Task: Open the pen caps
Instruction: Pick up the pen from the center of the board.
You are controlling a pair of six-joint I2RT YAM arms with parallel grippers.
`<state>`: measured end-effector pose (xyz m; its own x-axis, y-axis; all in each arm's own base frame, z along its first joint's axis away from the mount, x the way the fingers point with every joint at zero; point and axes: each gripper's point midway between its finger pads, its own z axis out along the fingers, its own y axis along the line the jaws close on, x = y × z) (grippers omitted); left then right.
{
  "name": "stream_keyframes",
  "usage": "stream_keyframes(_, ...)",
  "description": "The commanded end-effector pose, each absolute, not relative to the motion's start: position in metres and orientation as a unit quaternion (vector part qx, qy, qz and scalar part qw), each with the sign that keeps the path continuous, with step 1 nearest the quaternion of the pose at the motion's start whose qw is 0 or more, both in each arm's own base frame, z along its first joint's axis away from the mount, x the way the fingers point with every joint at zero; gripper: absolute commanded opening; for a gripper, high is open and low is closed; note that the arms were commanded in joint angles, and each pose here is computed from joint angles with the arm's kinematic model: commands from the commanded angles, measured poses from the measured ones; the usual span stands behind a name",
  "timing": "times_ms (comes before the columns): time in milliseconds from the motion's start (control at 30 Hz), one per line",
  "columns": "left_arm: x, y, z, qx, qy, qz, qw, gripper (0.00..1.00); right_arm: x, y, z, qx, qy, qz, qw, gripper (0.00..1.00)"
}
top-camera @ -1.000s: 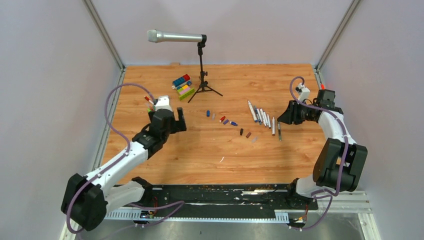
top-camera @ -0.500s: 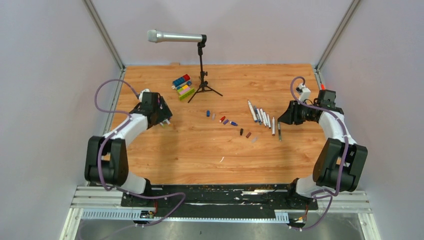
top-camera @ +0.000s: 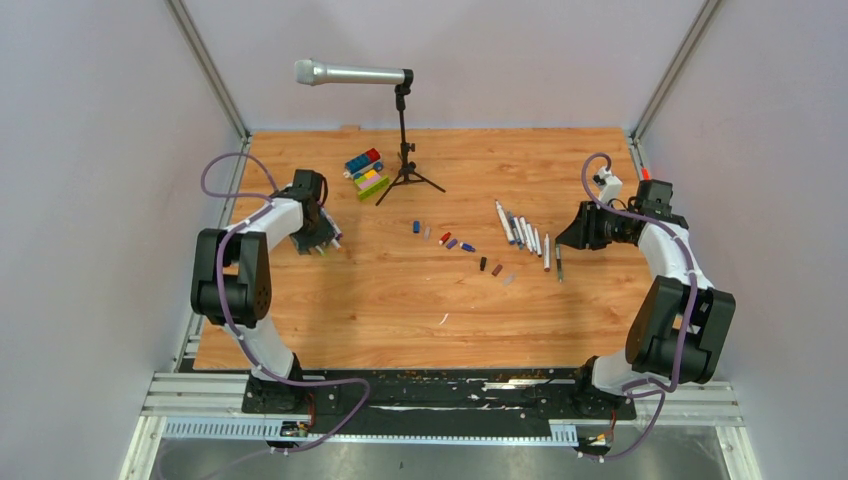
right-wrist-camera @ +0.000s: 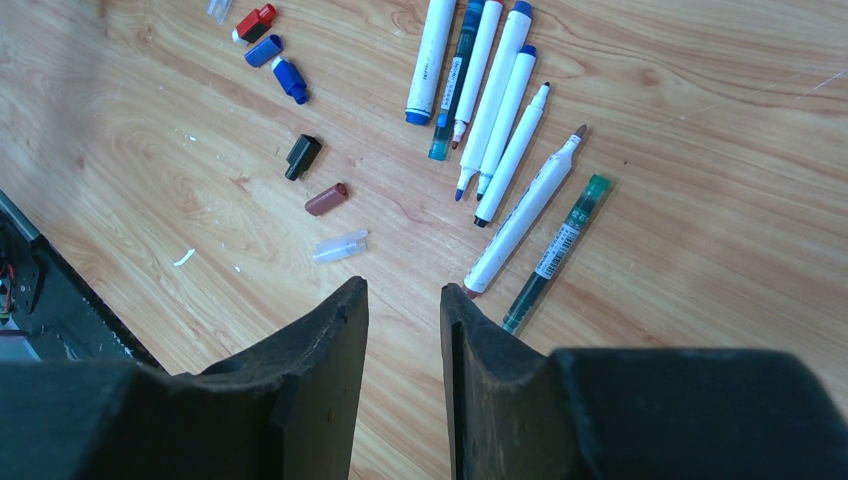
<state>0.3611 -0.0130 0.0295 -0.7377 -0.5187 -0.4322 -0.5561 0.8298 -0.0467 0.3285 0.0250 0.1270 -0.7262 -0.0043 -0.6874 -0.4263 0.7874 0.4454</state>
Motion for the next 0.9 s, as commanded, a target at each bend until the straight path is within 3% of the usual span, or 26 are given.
stream_keyframes(0,0.375,-0.004,0.041,-0.292,0.926,0.058,0.234,0.53,0.332,0.026,0.138,-0.141,0.866,0.304,0.371,0.34)
stream_keyframes(133,0.378,-0.005,0.038,-0.290,0.928,0.056,0.229,0.46,0.332,0.026,0.138,-0.141,0.866,0.304,0.371,0.34)
stream_keyframes(667,0.378,0.004,0.064,-0.300,0.907,0.027,0.294,0.46,0.332,0.027,0.138,-0.141,0.865,0.307,0.370,0.34)
stream_keyframes(867,0.378,0.006,0.057,-0.306,0.908,0.017,0.286,0.40,0.331,0.027,0.138,-0.142,0.865,0.308,0.370,0.34)
